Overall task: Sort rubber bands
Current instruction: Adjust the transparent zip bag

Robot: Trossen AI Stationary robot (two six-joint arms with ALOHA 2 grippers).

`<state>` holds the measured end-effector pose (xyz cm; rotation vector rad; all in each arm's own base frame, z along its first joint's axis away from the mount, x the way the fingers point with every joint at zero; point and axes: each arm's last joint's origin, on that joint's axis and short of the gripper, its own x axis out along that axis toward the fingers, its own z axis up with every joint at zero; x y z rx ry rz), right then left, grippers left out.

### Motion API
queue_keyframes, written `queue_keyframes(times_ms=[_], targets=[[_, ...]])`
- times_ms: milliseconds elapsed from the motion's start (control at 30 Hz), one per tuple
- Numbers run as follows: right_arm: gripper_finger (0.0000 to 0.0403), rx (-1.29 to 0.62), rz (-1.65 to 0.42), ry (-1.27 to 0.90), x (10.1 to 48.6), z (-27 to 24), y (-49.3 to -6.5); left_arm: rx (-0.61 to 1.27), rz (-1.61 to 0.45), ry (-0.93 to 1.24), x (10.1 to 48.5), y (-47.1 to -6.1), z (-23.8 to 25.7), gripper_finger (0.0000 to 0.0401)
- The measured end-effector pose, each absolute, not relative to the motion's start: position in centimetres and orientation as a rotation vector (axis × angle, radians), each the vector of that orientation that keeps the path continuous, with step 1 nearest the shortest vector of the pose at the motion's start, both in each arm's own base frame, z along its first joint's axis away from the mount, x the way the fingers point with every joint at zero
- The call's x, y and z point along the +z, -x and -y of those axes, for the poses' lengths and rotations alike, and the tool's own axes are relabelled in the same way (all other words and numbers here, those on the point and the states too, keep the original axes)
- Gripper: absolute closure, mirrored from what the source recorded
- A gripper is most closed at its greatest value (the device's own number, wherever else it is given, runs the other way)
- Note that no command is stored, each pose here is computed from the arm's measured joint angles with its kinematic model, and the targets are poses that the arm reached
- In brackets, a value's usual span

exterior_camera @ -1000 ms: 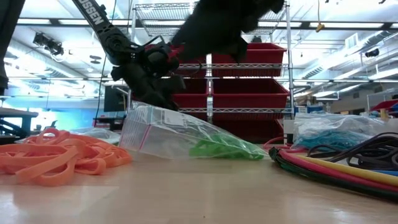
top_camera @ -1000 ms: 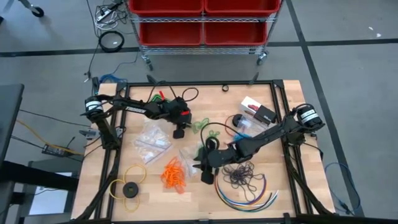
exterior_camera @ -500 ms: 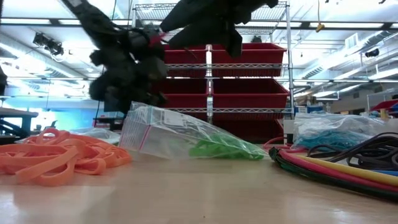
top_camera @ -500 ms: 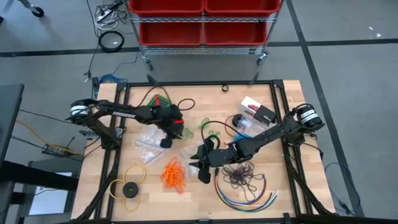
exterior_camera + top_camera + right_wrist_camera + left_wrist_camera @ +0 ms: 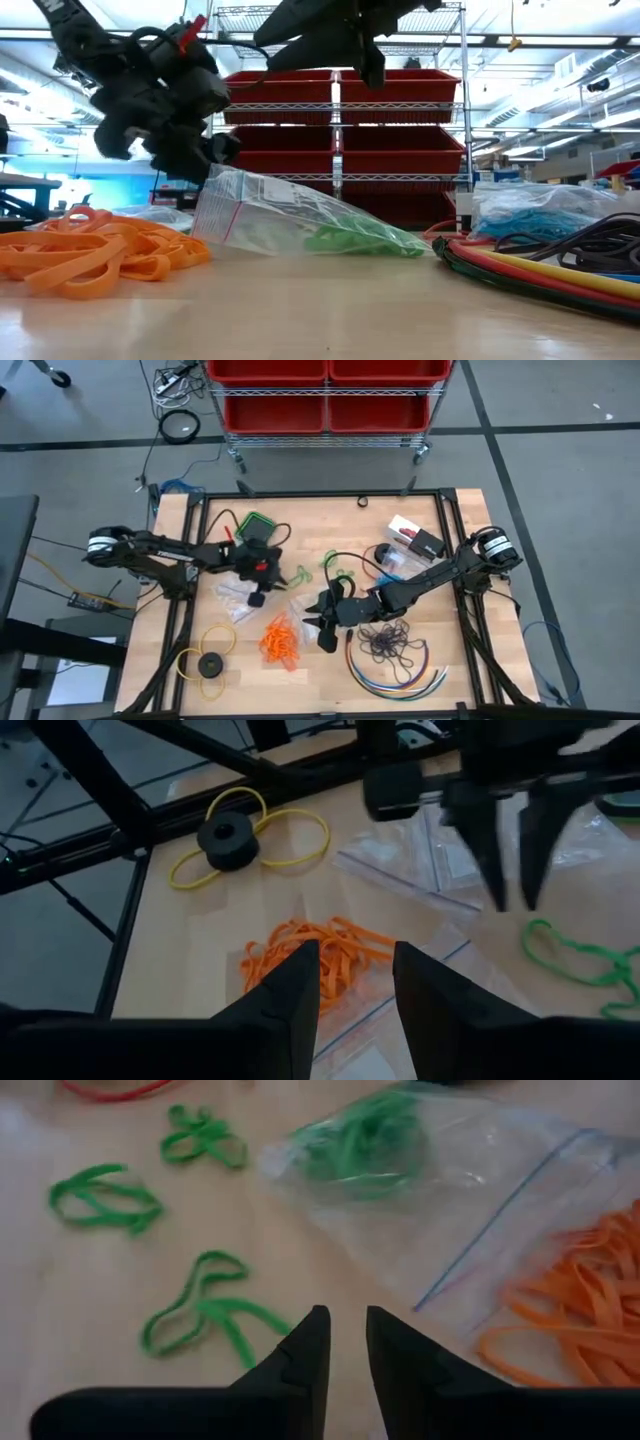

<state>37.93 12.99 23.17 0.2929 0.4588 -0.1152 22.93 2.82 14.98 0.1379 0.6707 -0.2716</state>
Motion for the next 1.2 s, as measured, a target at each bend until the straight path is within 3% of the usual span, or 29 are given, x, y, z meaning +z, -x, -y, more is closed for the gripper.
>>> queue_keyframes(times_ms=[200, 367, 767, 1200], targets=[[0.0284, -0.116, -0.462, -0.291, 23.1, -13.0, -37.9, -0.269, -0.667, -0.3, 13.7, -22.1, 0.6, 0.0325], [0.0284, -0.115, -0.461, -0.291, 23.1, -13.0, -37.9, -0.15, -0.624, -0.434, 13.2, -21.5, 2.7, 0.0324], [0.0284, -0.123, -0.457, -0.289, 23.2, -13.0, -37.9, -0.228, -0.539, -0.485, 13.5, -21.2, 5.4, 0.0322], [0.0284, -0.129, -0.453, -0.289, 23.2, -12.9, -37.9, -0.13, -0.494, -0.613, 13.9, -20.9, 7.0, 0.0206]])
